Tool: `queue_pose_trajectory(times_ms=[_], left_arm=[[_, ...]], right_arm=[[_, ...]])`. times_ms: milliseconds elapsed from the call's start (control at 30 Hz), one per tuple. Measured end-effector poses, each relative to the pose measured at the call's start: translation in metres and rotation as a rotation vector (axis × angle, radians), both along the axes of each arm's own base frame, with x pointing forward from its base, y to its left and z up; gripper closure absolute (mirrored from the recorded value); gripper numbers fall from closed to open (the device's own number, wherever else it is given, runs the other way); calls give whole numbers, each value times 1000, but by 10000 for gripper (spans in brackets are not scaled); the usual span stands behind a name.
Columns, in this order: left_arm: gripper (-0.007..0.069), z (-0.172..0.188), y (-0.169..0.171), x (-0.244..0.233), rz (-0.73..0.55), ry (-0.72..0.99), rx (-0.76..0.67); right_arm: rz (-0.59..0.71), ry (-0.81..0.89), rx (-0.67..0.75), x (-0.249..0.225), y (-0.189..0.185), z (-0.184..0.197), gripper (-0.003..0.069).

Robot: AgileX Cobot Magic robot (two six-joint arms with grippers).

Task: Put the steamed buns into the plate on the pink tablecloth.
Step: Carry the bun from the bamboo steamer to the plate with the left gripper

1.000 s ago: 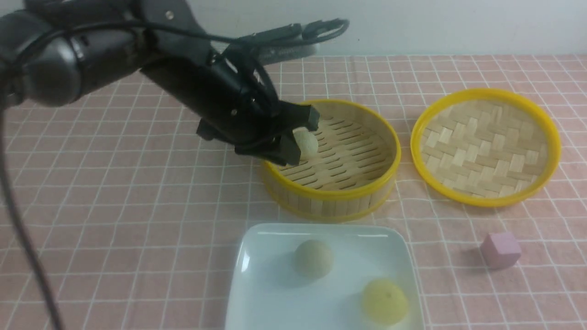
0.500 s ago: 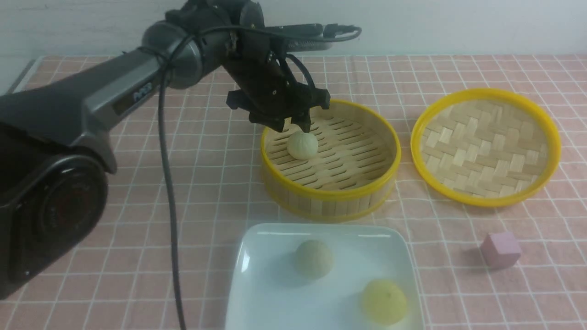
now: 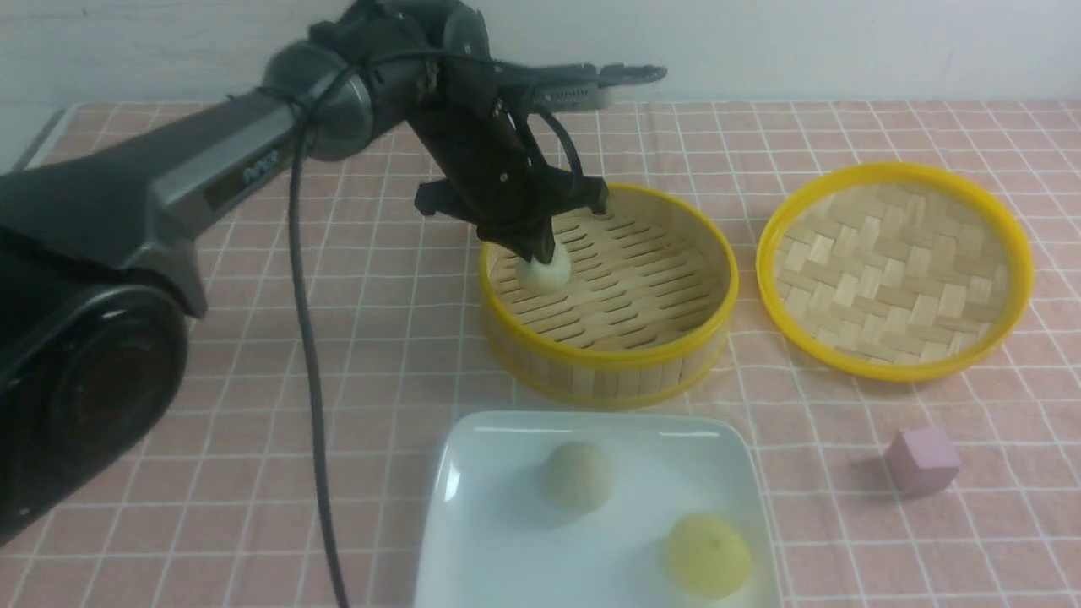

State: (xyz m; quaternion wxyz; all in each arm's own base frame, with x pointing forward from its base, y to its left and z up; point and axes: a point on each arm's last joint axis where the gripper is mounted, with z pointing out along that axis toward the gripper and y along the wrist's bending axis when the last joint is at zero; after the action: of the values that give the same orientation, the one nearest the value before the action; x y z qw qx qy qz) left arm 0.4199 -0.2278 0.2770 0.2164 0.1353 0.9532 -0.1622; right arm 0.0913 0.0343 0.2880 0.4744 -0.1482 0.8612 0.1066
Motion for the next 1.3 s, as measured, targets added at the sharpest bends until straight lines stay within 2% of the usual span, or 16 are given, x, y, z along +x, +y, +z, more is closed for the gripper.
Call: queue_pose_trajectory(times_ms=[133,233,367,467,600,667,833,967,1100,1167,1300], left_arm=[[600,89,28,-42,-16,-134,46],[600,133,50,-74,-9,-188,90],[600,151,71,-109,2,-208,120],[600,126,80,-132,1,-101,136],[600,54,74,-167,-35,99,134],[599,23,64,-180,-57,130,94],[590,-29,41,-195,-91,139,54],[564,-45,30,-194,-105,128,52],[479,-59,19,-191,-112,129,47],[407,-65,16,-191,-93,154,44],[293,-57,12,-187,-57,153,15]], right_arm=[[-1,0,1,0,0,0,625],[-1,1,2,0,0,0,621],[-1,0,2,0,0,0,615],[-2,-1,3,0,0,0,610],[-2,-1,3,0,0,0,604],[-2,-1,3,0,0,0,601],[-2,0,7,0,0,0,594],[-1,1,15,0,1,0,589],[-1,2,16,0,1,0,582],[4,18,26,-1,1,0,580],[36,58,45,-13,3,9,579]])
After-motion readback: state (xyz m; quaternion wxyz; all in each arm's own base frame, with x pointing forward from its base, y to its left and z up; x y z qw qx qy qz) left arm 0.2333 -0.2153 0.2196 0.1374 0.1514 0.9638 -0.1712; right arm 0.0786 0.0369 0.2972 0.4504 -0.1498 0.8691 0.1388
